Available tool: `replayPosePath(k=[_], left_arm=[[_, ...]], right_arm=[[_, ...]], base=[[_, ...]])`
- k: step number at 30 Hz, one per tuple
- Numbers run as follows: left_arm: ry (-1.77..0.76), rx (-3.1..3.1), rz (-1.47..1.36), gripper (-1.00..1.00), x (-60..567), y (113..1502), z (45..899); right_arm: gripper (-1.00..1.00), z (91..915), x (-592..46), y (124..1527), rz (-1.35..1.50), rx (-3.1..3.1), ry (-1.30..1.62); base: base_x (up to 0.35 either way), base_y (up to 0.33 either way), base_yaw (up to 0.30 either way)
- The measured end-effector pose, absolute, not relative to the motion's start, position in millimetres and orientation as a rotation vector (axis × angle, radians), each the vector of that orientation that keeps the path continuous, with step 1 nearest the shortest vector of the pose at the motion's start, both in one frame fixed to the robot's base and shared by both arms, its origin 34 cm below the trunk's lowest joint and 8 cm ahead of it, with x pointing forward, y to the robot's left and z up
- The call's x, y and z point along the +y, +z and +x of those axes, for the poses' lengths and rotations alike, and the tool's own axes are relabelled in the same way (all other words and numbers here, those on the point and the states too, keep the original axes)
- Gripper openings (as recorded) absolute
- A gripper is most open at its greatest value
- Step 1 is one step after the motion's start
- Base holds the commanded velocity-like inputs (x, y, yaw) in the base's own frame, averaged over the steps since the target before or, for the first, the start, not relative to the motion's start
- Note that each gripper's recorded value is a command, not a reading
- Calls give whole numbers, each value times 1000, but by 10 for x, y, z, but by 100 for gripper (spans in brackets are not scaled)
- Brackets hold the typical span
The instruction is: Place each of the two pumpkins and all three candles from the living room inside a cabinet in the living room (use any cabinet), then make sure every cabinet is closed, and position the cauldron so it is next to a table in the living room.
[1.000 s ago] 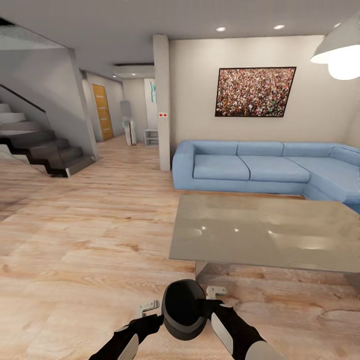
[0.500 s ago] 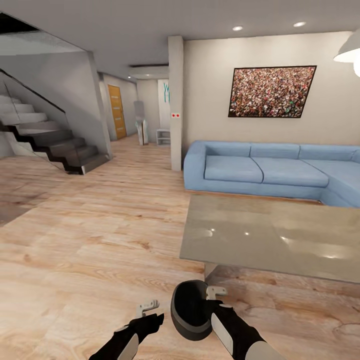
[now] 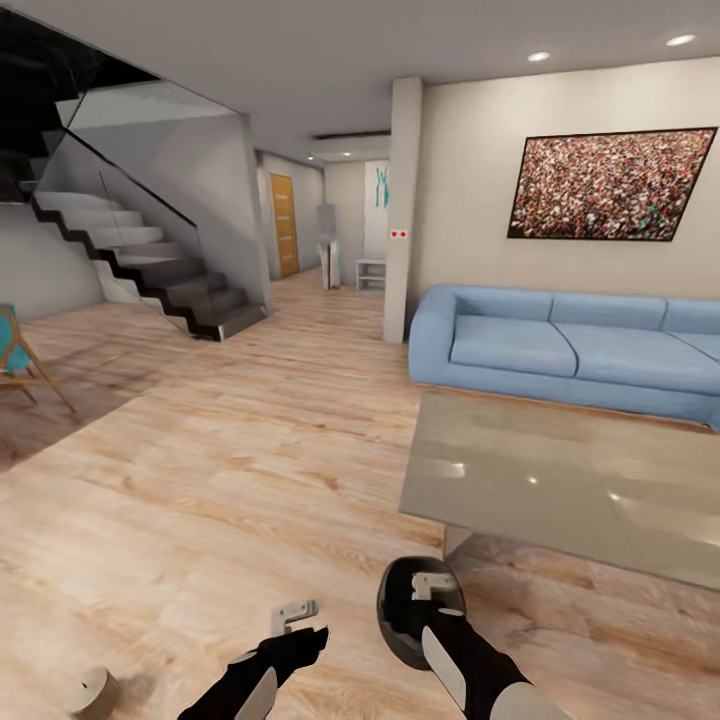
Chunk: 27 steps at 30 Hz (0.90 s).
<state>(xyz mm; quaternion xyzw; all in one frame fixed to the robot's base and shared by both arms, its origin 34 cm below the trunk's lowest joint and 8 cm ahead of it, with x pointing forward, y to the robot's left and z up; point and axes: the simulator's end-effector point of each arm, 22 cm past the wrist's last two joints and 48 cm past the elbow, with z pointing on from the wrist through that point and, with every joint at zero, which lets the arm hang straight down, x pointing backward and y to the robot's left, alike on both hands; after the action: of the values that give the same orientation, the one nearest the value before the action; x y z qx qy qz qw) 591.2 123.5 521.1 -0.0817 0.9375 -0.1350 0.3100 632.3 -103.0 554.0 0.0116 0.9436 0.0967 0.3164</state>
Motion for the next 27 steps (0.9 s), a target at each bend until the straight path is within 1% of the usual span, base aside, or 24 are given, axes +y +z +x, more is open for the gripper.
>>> replayPosePath(k=[2, 6, 27], left_arm=[[-356, 2476, -215, 100, 1234, 5249, 5916], [-356, 2476, -215, 100, 1234, 5325, 5922], [-359, 2474, -217, 100, 1232, 5495, 5941]], right_arm=[[100, 6327, -1030, 5578, 30, 2485, 254], [100, 6331, -1024, 5654, 26, 2485, 253], [100, 6340, -989, 5823, 19, 2483, 255]], base=[[-207, 21, 277], [-59, 6, 277], [-2, 1, 277]])
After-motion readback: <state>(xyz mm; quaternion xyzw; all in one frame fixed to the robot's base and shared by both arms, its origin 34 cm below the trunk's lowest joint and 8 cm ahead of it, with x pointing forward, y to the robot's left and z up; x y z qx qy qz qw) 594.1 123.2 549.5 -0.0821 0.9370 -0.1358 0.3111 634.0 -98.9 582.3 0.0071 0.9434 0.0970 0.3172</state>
